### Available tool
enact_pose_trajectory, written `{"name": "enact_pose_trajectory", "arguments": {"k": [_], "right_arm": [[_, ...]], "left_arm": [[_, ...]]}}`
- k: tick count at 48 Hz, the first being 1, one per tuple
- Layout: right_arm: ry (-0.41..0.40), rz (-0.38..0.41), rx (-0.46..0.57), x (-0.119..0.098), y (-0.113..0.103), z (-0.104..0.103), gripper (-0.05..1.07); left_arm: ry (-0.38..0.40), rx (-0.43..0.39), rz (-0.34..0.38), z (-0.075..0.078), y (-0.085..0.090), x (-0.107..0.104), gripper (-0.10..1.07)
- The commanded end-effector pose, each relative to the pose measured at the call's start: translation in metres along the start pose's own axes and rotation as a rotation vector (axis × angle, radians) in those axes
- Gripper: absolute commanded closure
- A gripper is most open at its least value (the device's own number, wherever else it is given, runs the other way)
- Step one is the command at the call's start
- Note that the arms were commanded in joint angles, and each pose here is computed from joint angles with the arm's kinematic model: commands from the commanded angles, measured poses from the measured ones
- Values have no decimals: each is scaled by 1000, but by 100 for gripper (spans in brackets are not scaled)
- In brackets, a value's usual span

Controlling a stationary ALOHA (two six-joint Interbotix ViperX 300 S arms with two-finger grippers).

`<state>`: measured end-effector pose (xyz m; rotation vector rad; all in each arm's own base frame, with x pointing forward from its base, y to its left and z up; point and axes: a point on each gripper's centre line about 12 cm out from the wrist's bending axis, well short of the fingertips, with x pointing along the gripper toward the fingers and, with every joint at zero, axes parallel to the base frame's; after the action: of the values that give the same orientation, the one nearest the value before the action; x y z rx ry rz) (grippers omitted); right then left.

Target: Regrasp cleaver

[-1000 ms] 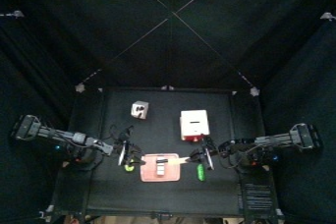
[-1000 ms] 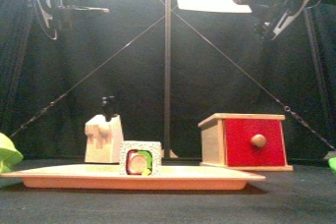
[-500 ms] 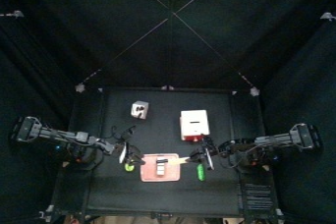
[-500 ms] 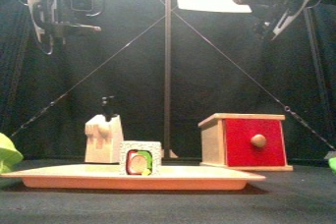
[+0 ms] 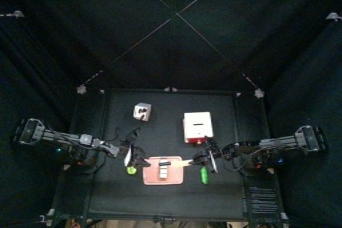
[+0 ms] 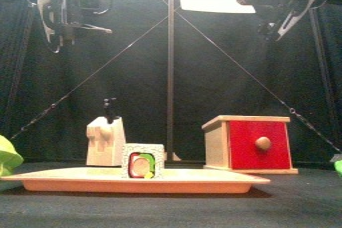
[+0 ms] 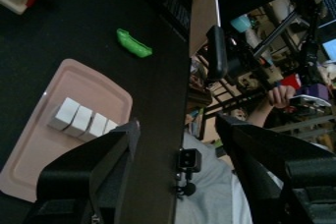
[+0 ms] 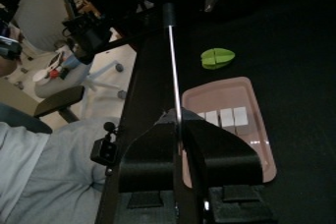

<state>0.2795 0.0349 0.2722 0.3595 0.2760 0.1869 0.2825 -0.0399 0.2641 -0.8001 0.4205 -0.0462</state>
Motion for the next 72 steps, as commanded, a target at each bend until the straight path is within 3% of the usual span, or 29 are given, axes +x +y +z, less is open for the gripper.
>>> {"name": "enact_pose_trajectory", "arguments": {"k": [1,5,13,24,30,36,42,51,63,72], "right_arm": [[-26,15,-3,-3,3,7,84],[-24,14,-2,-3,3,6,84],[-24,14,-2,-3,3,6,84],[-18,12,2,-3,2,4,84],[-17,12,5,-3,2,3,84],[-16,10,4,-3,2,3,84],[-18,12,2,-3,2,4,84],[-19,11,0,-3,2,4,84],[-21,13,1,-3,3,5,84],[-23,14,0,-3,3,6,84]], "left_arm": [[-27,32,-25,11,-13,0,2],[-38,54,-29,14,-17,1,2],[-81,292,-20,26,-28,-1,2],[-189,468,9,51,-42,-5,2],[-185,474,19,51,-39,-3,2],[-123,452,9,36,-32,1,2],[-110,370,20,29,-23,-2,2],[-170,252,91,26,-9,-10,2],[-309,258,112,20,-27,-35,2],[-304,320,2,-2,-55,-51,2]]}}
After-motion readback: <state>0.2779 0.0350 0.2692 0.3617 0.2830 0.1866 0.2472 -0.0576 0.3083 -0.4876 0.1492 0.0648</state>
